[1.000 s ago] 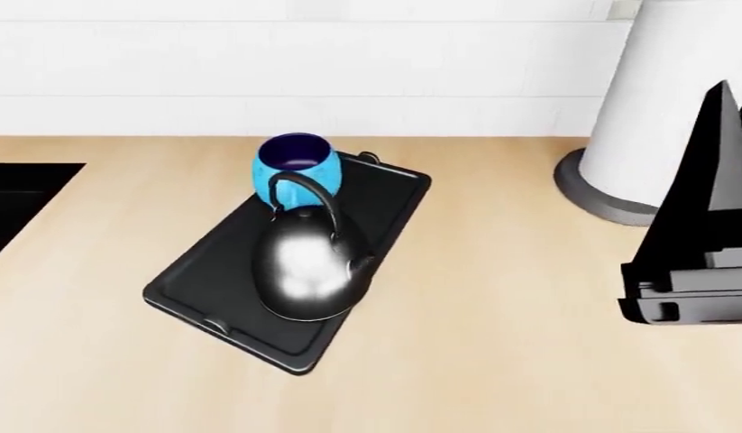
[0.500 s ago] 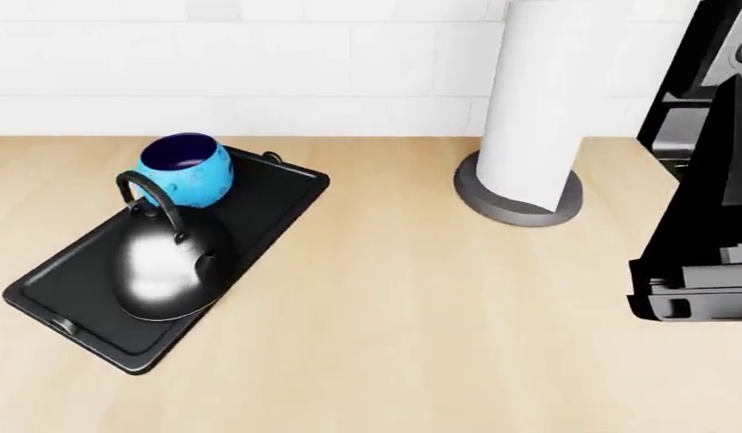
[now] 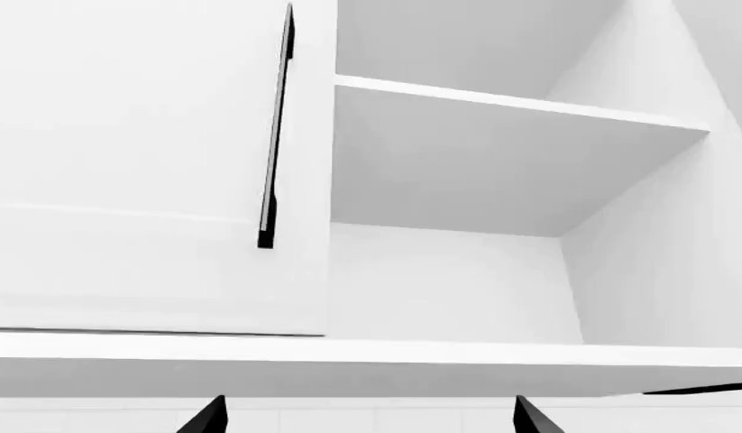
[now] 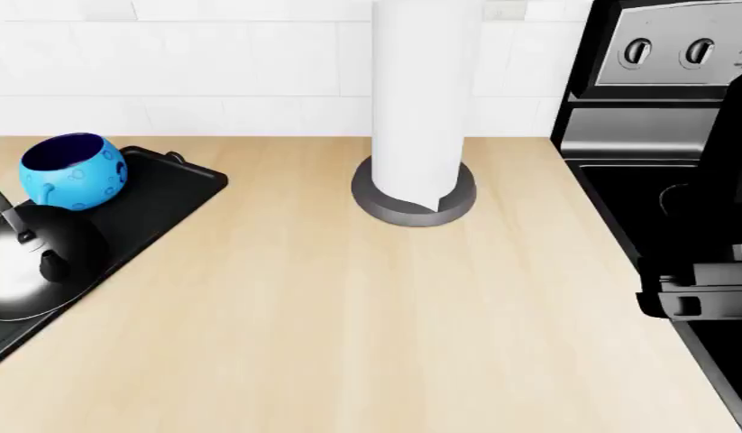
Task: Pick the kettle from the counter and place it on the tray. Then pick the mug from the cabinet and place it on the tray. Then close the cabinet doors.
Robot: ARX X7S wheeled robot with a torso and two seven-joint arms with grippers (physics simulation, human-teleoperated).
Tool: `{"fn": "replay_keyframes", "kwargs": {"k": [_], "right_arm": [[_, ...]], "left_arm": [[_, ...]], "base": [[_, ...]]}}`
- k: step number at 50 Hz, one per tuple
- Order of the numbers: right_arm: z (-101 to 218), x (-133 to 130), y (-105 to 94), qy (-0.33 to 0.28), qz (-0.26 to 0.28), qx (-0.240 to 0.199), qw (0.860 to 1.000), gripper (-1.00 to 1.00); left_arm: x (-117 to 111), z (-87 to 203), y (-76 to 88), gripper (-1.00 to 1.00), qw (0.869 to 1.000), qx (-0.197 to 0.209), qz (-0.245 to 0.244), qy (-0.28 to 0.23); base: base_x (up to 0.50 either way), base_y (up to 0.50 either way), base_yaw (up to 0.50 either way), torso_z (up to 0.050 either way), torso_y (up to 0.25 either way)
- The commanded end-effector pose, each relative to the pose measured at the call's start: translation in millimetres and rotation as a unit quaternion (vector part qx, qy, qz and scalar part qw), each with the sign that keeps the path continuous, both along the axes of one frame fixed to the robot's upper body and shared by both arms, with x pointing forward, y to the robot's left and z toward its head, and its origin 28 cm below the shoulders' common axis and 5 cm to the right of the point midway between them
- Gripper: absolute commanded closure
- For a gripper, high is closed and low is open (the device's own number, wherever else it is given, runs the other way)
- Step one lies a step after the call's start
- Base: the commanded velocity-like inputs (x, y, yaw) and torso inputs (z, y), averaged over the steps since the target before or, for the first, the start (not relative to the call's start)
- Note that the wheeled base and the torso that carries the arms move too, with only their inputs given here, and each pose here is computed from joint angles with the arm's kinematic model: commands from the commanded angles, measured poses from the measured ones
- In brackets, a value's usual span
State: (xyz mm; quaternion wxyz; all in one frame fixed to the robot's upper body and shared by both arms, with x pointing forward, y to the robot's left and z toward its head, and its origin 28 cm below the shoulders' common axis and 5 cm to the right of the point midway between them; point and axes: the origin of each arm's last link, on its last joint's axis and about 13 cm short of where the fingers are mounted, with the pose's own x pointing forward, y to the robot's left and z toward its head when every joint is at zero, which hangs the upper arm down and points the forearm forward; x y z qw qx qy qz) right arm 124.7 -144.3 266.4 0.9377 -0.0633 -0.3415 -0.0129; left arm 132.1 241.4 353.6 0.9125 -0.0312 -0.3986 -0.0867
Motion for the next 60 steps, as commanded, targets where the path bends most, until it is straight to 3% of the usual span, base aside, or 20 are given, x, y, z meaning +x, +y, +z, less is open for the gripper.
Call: {"fn": "replay_keyframes", "kwargs": {"k": [1, 22, 28, 37, 43, 51, 60], "right_arm": [[-0.1, -0.1, -0.2, 0.0, 0.0, 0.0, 1.0, -1.0], [2.9, -0.8, -2.2, 0.004, 0.003, 0.009, 1.0, -1.0], [12.3, 1.2, -8.7, 0.018, -0.044, 0.021, 0.999, -1.0], [58.4, -1.8, -18.6, 0.028, -0.132, 0.064, 0.989, -1.0], [92.8, -7.4, -31.7, 0.011, -0.19, 0.038, 0.981, -1.0], [136.5, -8.0, -33.0, -0.013, -0.218, 0.047, 0.975, -1.0], [184.4, -13.9, -28.3, -0.092, -0.211, 0.018, 0.973, -1.0]], "left_arm": [[0.4, -1.8, 0.3, -1.0, 1.0, 0.0, 0.001, 0.003], [0.7, -4.2, 1.3, -1.0, 1.0, -0.002, 0.0, 0.006], [1.4, -5.0, 2.2, -1.0, 1.0, -0.004, 0.001, 0.008], [0.0, -4.6, 4.3, -1.0, 1.0, -0.005, 0.001, 0.007], [-1.2, -4.5, 5.0, -1.0, 1.0, -0.003, 0.001, 0.007], [-3.0, -4.4, 6.2, -1.0, 1.0, -0.002, -0.001, 0.006], [-5.8, -2.9, 8.0, -1.0, 1.0, -0.003, 0.0, 0.004]], "base": [[0.0, -0.5, 0.0, 0.0, 0.0], [0.0, -0.49, 0.0, 0.0, 0.0], [0.0, -0.02, 0.0, 0.0, 0.0], [0.0, 0.0, 0.0, 0.0, 0.0], [0.0, 0.0, 0.0, 0.0, 0.0], [0.0, 0.0, 0.0, 0.0, 0.0], [0.0, 0.0, 0.0, 0.0, 0.0]]}}
